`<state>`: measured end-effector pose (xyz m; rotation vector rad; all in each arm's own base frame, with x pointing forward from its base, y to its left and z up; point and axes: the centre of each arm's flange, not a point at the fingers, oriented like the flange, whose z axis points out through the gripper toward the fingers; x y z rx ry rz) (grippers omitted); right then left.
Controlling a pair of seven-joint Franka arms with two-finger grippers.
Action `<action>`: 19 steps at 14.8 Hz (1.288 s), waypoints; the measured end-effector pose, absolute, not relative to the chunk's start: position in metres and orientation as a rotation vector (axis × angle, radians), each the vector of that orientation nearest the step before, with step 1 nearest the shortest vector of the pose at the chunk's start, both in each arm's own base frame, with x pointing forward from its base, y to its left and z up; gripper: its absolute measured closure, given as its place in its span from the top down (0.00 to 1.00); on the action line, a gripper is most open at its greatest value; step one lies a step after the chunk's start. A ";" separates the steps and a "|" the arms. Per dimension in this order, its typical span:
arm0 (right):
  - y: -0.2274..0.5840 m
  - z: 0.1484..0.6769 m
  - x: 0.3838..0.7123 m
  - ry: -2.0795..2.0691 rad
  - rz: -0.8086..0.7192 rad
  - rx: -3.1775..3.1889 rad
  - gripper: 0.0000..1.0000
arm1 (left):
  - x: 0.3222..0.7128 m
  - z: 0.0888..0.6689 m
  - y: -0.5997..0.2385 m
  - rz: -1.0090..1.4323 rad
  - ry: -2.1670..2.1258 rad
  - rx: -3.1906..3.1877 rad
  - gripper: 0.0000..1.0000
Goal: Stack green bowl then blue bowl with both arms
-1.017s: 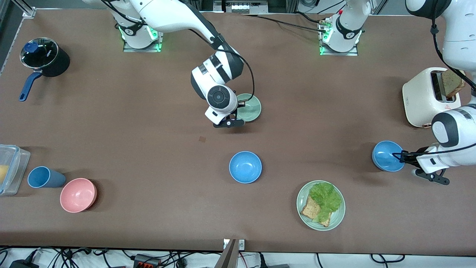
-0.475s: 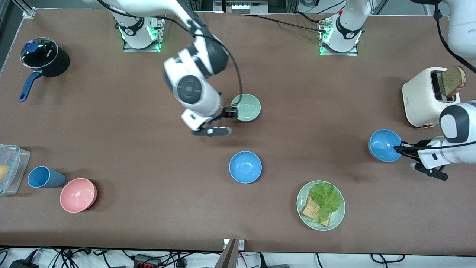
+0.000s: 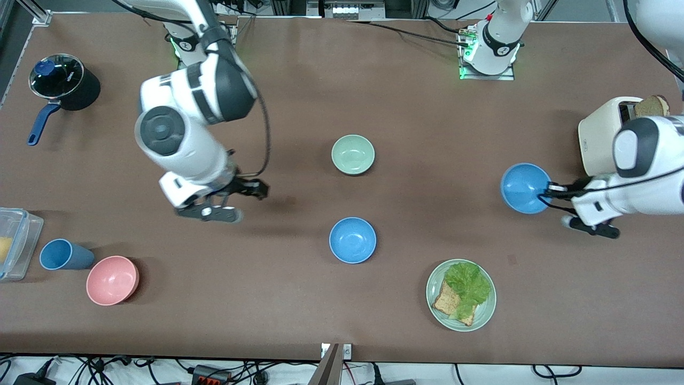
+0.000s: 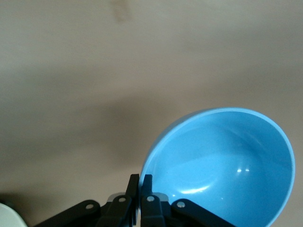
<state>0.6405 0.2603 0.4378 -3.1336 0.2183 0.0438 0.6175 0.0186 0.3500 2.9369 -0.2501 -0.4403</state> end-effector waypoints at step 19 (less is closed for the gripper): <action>0.016 0.544 0.672 0.183 -0.166 -3.058 1.00 | 0.498 0.329 -0.342 -0.533 0.261 2.968 0.05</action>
